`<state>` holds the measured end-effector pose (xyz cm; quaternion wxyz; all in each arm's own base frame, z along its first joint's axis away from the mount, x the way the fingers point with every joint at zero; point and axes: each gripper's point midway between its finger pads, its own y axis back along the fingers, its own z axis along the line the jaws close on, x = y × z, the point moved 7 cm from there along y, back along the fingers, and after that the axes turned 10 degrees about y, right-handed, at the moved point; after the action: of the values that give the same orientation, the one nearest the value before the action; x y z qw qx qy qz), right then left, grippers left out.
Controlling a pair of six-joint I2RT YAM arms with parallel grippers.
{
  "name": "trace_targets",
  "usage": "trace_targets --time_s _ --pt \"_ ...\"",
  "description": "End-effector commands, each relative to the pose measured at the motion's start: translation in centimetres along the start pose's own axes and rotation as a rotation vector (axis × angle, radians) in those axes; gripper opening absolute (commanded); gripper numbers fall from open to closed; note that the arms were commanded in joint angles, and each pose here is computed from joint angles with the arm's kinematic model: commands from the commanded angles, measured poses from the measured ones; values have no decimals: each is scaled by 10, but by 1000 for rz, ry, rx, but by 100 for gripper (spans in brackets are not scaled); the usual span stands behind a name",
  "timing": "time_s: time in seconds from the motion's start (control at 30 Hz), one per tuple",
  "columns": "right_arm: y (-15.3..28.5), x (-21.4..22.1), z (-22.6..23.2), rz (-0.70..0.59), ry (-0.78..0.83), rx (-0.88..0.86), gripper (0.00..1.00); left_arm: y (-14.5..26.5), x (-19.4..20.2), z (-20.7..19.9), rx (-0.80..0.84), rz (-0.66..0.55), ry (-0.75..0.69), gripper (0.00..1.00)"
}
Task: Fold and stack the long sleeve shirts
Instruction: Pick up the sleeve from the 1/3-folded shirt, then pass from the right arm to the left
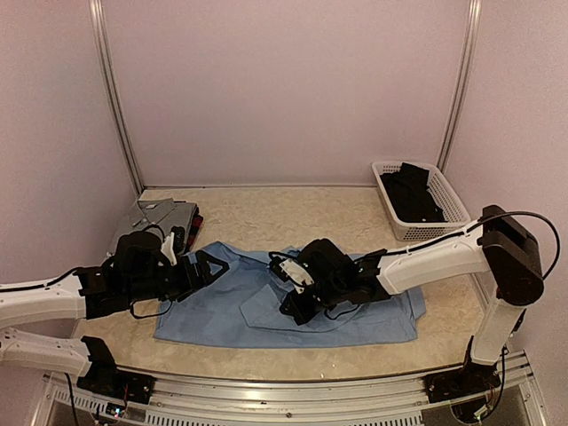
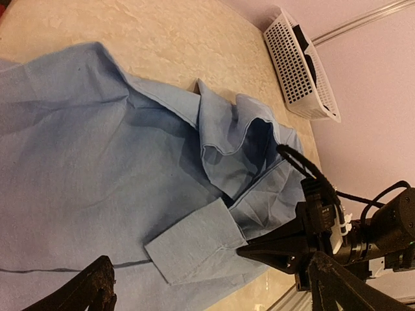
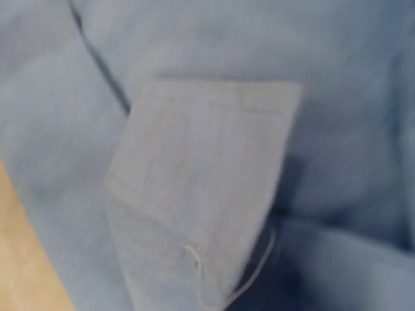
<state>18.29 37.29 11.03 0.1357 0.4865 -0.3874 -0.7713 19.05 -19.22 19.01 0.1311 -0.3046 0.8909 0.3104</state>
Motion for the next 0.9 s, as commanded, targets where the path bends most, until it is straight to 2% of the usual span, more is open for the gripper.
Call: trace_targets --time_s 0.0,0.17,0.43,0.87 --pt "25 -36 0 -128 102 128 0 -3 6 -5 83 59 182 99" --pt "38 -52 2 -205 167 208 0 -8 11 -15 188 130 311 98" --pt "54 -64 19 -298 253 330 0 -19 11 -31 255 203 396 96" --pt "44 -52 48 -308 360 356 0 -47 23 -31 304 358 533 92"
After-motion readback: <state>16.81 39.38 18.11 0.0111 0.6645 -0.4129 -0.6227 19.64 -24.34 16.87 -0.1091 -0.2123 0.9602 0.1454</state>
